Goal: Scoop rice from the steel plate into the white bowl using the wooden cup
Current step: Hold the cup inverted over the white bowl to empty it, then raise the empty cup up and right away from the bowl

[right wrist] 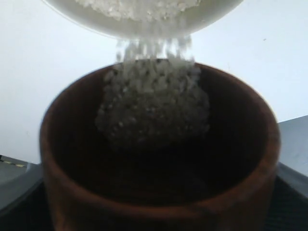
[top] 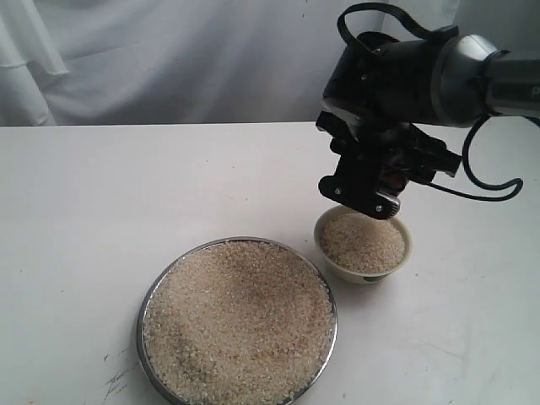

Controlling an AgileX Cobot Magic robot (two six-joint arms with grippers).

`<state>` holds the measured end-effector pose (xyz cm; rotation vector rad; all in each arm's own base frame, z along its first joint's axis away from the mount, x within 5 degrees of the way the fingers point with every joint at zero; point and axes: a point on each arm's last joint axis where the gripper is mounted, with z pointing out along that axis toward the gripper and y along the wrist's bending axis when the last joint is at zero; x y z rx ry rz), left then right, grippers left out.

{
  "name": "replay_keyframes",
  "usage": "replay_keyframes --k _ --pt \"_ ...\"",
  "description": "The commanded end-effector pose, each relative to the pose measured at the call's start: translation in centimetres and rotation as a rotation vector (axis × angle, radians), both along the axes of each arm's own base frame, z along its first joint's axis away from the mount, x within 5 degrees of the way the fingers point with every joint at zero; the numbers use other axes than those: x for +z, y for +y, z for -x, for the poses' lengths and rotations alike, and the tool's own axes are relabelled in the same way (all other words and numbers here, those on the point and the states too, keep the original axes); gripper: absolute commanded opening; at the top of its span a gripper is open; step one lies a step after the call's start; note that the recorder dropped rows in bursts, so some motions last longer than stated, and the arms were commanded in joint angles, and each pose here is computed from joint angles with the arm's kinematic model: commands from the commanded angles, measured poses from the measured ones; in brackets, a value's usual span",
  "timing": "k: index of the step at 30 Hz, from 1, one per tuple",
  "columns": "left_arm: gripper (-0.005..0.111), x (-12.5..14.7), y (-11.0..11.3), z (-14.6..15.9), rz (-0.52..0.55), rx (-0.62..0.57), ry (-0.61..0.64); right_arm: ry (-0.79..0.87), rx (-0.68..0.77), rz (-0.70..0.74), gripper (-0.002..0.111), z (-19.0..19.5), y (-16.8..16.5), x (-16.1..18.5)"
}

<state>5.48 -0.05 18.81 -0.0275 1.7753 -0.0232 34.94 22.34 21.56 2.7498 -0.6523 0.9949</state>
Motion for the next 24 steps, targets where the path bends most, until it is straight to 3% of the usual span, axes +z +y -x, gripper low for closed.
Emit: replay_keyframes --k 1,24 --pt "0.000 -0.1 0.0 0.0 0.004 -0.001 -0.007 -0.036 0.008 0.021 0.000 -0.1 -0.2 1.0" --pt "0.000 -0.1 0.0 0.0 0.004 -0.001 -0.007 -0.157 0.091 0.143 0.000 0.9 1.8 2.1"
